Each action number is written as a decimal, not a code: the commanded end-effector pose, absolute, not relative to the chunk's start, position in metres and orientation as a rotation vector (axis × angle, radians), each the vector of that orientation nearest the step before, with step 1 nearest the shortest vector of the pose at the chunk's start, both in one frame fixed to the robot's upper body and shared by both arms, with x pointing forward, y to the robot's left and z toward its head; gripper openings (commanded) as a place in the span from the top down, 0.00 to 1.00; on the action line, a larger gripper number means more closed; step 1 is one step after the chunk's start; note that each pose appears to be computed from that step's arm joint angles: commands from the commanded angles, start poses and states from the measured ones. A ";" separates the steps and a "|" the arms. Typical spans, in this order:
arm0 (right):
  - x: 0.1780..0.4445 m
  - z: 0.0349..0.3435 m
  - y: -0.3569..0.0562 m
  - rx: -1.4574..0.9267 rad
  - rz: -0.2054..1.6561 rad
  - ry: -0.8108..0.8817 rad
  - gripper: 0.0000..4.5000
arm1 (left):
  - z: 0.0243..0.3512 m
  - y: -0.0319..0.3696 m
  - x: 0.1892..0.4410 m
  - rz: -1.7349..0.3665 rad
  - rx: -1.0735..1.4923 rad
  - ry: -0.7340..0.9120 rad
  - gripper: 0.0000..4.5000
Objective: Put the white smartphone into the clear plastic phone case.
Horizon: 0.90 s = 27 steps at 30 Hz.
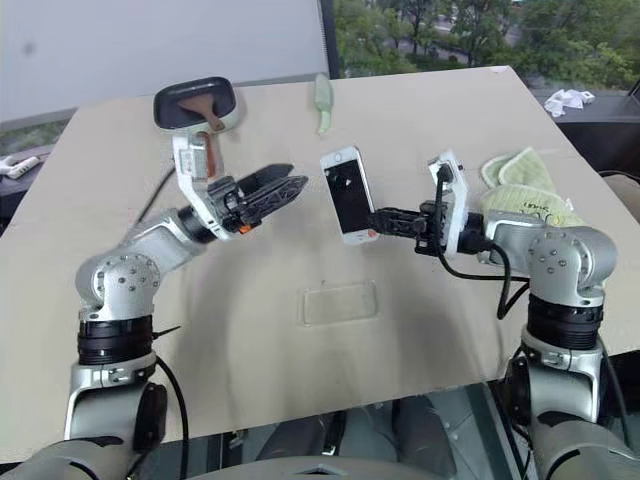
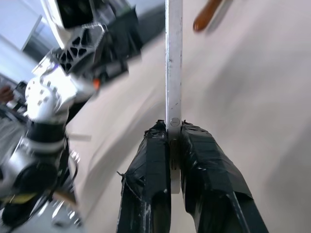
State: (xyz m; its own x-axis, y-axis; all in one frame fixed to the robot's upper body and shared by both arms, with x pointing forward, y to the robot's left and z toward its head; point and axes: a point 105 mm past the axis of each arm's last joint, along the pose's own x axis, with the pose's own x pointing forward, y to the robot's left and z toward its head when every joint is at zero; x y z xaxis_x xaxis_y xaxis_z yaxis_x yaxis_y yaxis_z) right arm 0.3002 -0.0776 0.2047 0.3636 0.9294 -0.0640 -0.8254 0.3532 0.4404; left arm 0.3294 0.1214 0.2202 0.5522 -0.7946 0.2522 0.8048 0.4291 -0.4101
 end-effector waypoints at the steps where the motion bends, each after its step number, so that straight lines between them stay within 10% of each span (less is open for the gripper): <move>1: 0.291 0.228 -0.068 0.358 1.211 0.191 1.00 | 0.241 0.121 0.329 -0.957 -0.671 -0.074 0.02; 11: 0.292 0.239 -0.056 0.396 1.237 0.140 1.00 | 0.249 0.111 0.320 -1.047 -0.865 -0.017 0.02; 21: 0.284 0.245 -0.052 0.436 1.298 0.145 1.00 | 0.247 0.096 0.293 -1.219 -0.916 0.085 0.99; 23: 0.282 0.246 -0.053 0.433 1.314 0.143 1.00 | 0.246 0.095 0.294 -1.215 -0.908 0.088 0.99; 27: 0.280 0.248 -0.054 0.430 1.335 0.144 0.61 | 0.245 0.095 0.295 -1.209 -0.882 0.093 1.00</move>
State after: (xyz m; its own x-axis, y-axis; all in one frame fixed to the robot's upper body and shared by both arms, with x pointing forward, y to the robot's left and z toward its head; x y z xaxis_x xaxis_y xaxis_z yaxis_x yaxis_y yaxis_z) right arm 0.2866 -0.0568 0.2323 0.2783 0.9548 0.1047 -0.8739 0.2065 0.4401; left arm 0.3017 0.0965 0.2359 0.4251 -0.8300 0.3610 0.7360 0.0848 -0.6717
